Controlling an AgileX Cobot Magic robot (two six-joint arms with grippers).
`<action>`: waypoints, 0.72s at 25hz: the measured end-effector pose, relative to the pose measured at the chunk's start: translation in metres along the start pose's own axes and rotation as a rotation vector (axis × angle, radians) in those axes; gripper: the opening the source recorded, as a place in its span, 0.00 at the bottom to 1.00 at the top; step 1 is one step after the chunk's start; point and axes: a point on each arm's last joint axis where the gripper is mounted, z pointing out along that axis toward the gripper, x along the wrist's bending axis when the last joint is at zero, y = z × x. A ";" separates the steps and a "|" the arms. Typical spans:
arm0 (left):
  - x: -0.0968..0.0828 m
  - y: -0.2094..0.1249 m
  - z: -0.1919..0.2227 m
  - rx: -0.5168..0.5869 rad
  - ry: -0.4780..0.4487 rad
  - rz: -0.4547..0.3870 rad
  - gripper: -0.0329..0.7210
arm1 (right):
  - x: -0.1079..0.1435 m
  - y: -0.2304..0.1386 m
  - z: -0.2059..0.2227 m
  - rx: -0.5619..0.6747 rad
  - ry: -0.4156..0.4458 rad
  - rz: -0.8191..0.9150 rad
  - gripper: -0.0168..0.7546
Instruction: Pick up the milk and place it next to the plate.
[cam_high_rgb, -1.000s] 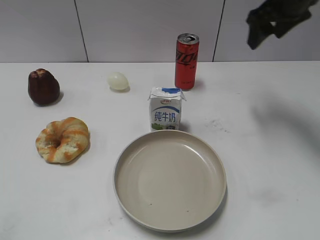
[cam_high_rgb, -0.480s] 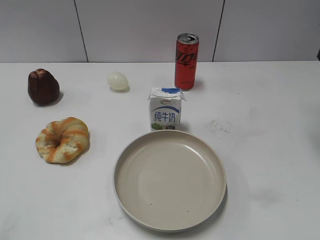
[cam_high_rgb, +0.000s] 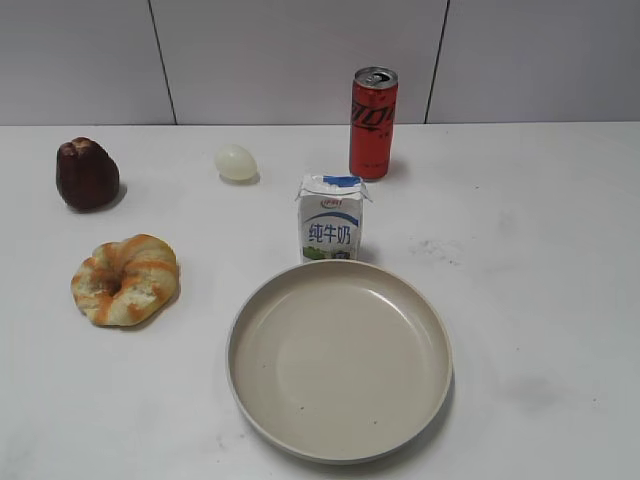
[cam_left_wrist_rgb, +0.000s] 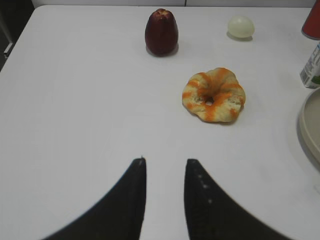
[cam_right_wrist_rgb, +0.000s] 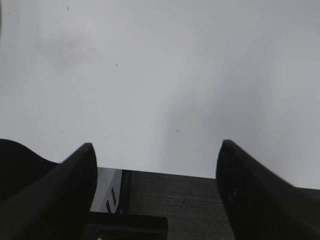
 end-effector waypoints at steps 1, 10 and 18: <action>0.000 0.000 0.000 0.000 0.000 0.000 0.32 | 0.001 -0.012 0.005 0.009 0.002 0.002 0.75; 0.000 0.000 0.000 0.000 0.000 0.000 0.32 | 0.011 -0.088 0.000 -0.171 -0.017 -0.005 0.75; 0.000 0.000 0.000 0.000 0.000 0.000 0.32 | 0.018 -0.140 -0.017 -0.460 -0.050 -0.024 0.75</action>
